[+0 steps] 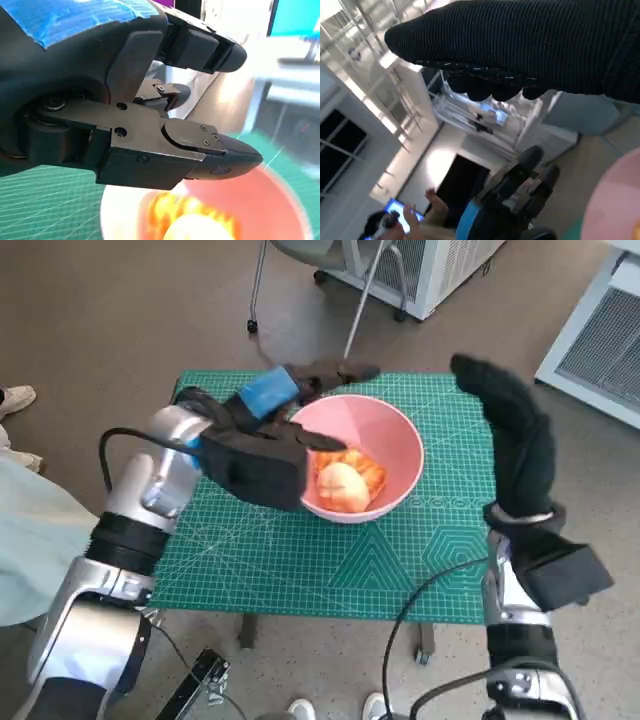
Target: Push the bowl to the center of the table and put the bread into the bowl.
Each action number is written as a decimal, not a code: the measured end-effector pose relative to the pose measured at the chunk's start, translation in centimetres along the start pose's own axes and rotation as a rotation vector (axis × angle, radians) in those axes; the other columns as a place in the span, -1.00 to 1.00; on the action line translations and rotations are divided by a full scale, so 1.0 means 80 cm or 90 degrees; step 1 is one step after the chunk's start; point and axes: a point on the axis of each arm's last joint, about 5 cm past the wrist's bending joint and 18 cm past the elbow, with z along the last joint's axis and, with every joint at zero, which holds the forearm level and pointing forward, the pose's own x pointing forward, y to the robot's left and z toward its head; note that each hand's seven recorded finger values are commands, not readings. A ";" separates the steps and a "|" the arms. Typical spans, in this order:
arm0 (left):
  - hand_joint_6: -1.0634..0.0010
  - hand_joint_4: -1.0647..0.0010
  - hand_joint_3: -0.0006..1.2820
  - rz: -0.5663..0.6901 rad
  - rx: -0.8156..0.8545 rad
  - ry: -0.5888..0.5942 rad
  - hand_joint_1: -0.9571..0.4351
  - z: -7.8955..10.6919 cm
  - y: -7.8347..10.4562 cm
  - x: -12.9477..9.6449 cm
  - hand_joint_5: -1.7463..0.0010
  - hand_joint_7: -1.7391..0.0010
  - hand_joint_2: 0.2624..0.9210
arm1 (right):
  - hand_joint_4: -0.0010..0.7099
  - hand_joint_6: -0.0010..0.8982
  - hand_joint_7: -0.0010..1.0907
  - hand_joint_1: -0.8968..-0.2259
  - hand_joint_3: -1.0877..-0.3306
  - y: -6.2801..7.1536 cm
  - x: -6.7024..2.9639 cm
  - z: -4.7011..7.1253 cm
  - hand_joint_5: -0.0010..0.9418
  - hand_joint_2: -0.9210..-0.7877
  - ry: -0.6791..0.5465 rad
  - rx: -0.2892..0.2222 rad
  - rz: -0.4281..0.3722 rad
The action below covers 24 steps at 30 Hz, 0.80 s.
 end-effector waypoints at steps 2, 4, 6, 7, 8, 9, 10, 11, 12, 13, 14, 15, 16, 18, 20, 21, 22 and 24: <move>-0.06 0.31 -1.00 0.035 -0.029 -0.015 0.15 -0.004 0.002 -0.007 0.95 0.85 0.92 | -0.06 -0.82 0.53 0.16 0.32 0.000 0.004 0.001 -1.00 -1.00 -0.008 -0.003 -0.004; -0.07 0.27 -1.00 0.080 -0.061 -0.034 0.18 -0.008 0.004 -0.014 0.95 0.85 0.92 | -0.06 -0.84 0.52 0.13 0.32 0.000 0.009 0.003 -1.00 -1.00 -0.016 -0.008 -0.006; -0.07 0.24 -1.00 0.125 -0.086 -0.053 0.23 -0.010 0.005 -0.021 0.94 0.85 0.91 | -0.04 -0.84 0.52 0.15 0.32 -0.001 0.014 0.005 -0.98 -1.00 -0.023 -0.014 -0.008; -0.07 0.22 -1.00 0.146 -0.096 -0.061 0.26 -0.011 0.005 -0.025 0.94 0.86 0.90 | -0.01 -0.84 0.51 0.17 0.32 0.000 0.016 0.005 -0.97 -1.00 -0.026 -0.016 -0.009; -0.07 0.21 -1.00 0.176 -0.110 -0.072 0.28 -0.011 0.004 -0.029 0.95 0.86 0.90 | 0.01 -0.84 0.50 0.19 0.32 0.000 0.018 0.006 -0.97 -1.00 -0.029 -0.018 -0.012; -0.06 0.20 -1.00 0.202 -0.126 -0.083 0.30 -0.012 0.003 -0.033 0.95 0.86 0.90 | 0.02 -0.82 0.49 0.19 0.32 0.000 0.021 0.007 -0.96 -1.00 -0.032 -0.019 -0.014; -0.06 0.19 -1.00 0.227 -0.143 -0.093 0.32 -0.013 0.001 -0.037 0.95 0.86 0.90 | 0.04 -0.80 0.47 0.20 0.32 -0.001 0.023 0.008 -0.96 -1.00 -0.035 -0.019 -0.017; -0.04 0.19 -1.00 0.248 -0.159 -0.103 0.34 -0.013 -0.002 -0.040 0.95 0.87 0.90 | 0.05 -0.78 0.46 0.20 0.32 -0.001 0.025 0.009 -0.96 -1.00 -0.037 -0.019 -0.020; -0.04 0.19 -1.00 0.271 -0.180 -0.113 0.35 -0.014 -0.006 -0.043 0.95 0.87 0.90 | 0.05 -0.77 0.45 0.20 0.32 -0.002 0.028 0.010 -0.96 -1.00 -0.041 -0.019 -0.022; -0.02 0.20 -1.00 0.291 -0.200 -0.122 0.35 -0.014 -0.011 -0.046 0.96 0.88 0.90 | 0.06 -0.76 0.44 0.20 0.32 -0.003 0.030 0.011 -0.96 -1.00 -0.042 -0.019 -0.024; 0.00 0.20 -1.00 0.305 -0.216 -0.128 0.35 -0.015 -0.015 -0.048 0.96 0.88 0.90 | 0.06 -0.75 0.43 0.20 0.32 -0.003 0.032 0.011 -0.96 -1.00 -0.044 -0.019 -0.024; 0.01 0.21 -1.00 0.321 -0.235 -0.132 0.35 -0.015 -0.022 -0.051 0.97 0.88 0.90 | 0.06 -0.75 0.43 0.20 0.32 -0.004 0.034 0.012 -0.96 -1.00 -0.045 -0.017 -0.026; 0.03 0.22 -1.00 0.332 -0.250 -0.133 0.34 -0.015 -0.028 -0.052 0.97 0.89 0.90 | 0.05 -0.75 0.42 0.20 0.32 -0.004 0.036 0.013 -0.96 -1.00 -0.046 -0.014 -0.027; 0.07 0.24 -1.00 0.349 -0.283 -0.132 0.32 -0.015 -0.041 -0.055 0.98 0.90 0.90 | 0.05 -0.74 0.41 0.21 0.32 -0.003 0.039 0.014 -0.96 -1.00 -0.047 -0.006 -0.029; 0.12 0.28 -1.00 0.359 -0.314 -0.124 0.30 -0.015 -0.054 -0.057 0.99 0.92 0.90 | 0.04 -0.73 0.40 0.20 0.32 -0.004 0.041 0.016 -0.97 -1.00 -0.048 0.002 -0.029; 0.14 0.29 -1.00 0.362 -0.329 -0.120 0.29 -0.015 -0.060 -0.058 0.99 0.92 0.90 | 0.04 -0.73 0.40 0.20 0.33 -0.004 0.042 0.017 -0.97 -1.00 -0.048 0.003 -0.028; 0.14 0.30 -1.00 0.365 -0.340 -0.116 0.28 -0.015 -0.065 -0.059 1.00 0.93 0.90 | 0.04 -0.72 0.39 0.20 0.33 -0.003 0.043 0.017 -0.97 -1.00 -0.048 0.005 -0.026; 0.17 0.31 -1.00 0.369 -0.358 -0.108 0.26 -0.014 -0.074 -0.061 1.00 0.93 0.90 | 0.05 -0.72 0.39 0.20 0.34 -0.003 0.045 0.019 -0.97 -1.00 -0.047 0.007 -0.024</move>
